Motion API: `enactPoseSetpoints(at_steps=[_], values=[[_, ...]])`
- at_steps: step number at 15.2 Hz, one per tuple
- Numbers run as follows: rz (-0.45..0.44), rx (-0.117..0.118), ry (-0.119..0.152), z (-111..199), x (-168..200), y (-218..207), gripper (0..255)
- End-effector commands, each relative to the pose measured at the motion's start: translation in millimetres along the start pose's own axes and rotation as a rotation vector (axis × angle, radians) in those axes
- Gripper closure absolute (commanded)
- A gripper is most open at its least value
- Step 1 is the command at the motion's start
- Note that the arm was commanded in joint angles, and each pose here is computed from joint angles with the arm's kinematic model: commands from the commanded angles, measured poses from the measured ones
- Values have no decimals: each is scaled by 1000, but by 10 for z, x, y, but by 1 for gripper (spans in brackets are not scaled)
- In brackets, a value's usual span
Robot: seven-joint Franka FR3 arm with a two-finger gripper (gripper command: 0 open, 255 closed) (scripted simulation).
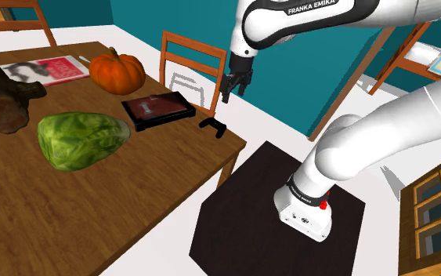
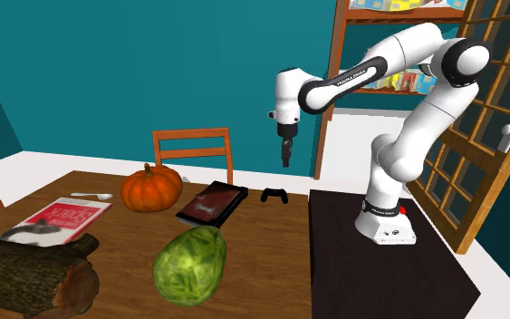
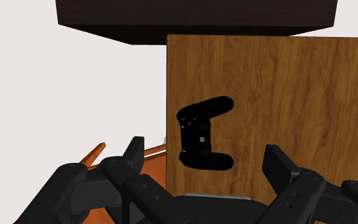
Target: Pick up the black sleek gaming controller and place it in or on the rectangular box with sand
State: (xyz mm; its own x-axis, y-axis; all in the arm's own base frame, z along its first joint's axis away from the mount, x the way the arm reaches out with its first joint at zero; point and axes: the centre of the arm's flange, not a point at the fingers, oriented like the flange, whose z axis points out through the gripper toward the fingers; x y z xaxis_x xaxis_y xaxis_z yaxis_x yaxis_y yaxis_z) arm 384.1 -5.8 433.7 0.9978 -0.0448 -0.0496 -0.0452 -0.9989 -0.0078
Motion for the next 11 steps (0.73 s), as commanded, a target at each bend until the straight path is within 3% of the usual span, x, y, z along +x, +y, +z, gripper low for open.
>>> enactPoseSetpoints(at_steps=[1,7,11], values=[[-8,2,-7,204,137,-29,0],[-31,7,-33,924,489,-138,0],[-31,7,-33,1085,485,-140,0]])
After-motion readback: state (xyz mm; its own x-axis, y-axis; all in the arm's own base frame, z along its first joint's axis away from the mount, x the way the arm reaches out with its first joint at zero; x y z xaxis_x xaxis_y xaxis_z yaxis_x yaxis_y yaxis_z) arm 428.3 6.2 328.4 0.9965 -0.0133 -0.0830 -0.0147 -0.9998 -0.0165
